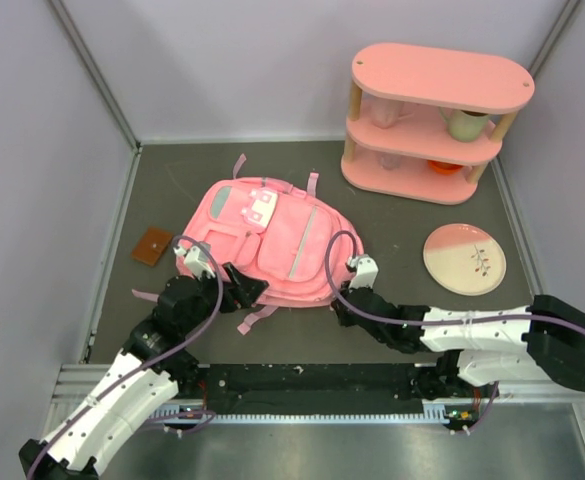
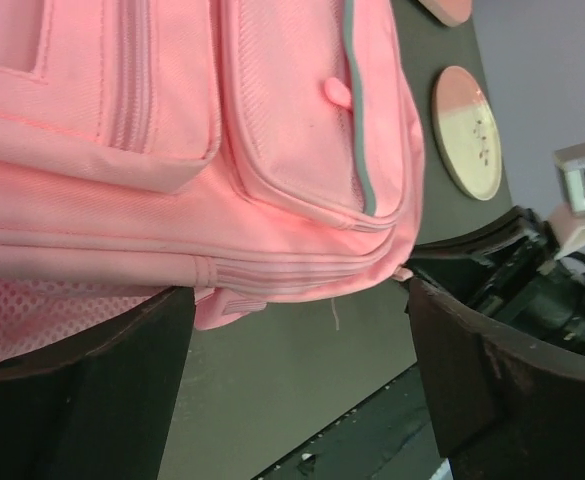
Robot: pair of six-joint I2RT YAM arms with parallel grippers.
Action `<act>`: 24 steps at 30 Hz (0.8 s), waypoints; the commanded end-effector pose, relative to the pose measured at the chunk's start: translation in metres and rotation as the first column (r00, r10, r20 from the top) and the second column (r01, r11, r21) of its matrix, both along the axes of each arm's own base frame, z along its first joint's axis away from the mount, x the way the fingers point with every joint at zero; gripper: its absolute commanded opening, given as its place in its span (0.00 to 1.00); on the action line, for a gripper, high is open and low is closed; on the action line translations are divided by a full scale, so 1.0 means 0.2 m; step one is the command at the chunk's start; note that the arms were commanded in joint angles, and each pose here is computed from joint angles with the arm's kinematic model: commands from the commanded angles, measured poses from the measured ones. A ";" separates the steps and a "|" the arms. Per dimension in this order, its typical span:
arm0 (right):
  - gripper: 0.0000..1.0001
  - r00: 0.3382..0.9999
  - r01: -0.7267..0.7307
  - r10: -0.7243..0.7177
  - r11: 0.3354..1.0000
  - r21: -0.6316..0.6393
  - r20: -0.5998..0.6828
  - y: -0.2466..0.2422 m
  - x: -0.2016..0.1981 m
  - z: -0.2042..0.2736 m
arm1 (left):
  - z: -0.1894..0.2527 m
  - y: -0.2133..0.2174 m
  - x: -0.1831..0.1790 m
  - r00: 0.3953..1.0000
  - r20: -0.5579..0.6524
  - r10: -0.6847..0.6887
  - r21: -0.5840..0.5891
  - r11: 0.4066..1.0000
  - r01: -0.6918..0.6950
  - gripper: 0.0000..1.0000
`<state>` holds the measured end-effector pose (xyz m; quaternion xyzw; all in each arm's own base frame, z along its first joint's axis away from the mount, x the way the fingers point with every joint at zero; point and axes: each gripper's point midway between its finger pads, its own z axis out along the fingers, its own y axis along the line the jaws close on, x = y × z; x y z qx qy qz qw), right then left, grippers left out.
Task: Pack the student bag
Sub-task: Zip the student bag at the center of the board.
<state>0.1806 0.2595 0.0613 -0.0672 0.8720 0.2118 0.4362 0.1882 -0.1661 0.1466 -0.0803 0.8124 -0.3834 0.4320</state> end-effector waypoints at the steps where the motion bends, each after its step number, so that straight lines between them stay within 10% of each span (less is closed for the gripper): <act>1: 0.00 0.983 -0.182 0.180 0.980 0.084 0.029 0.13 -0.07 0.06 | 0.17 -0.01 -0.02 0.995 0.085 -0.059 0.018 0.998 0.058 0.93; 24: 0.05 0.989 -0.076 0.065 0.994 -0.083 -0.132 0.11 0.03 -0.25 | -0.05 0.02 -0.12 0.997 -0.066 -0.039 -0.004 0.999 0.039 0.98</act>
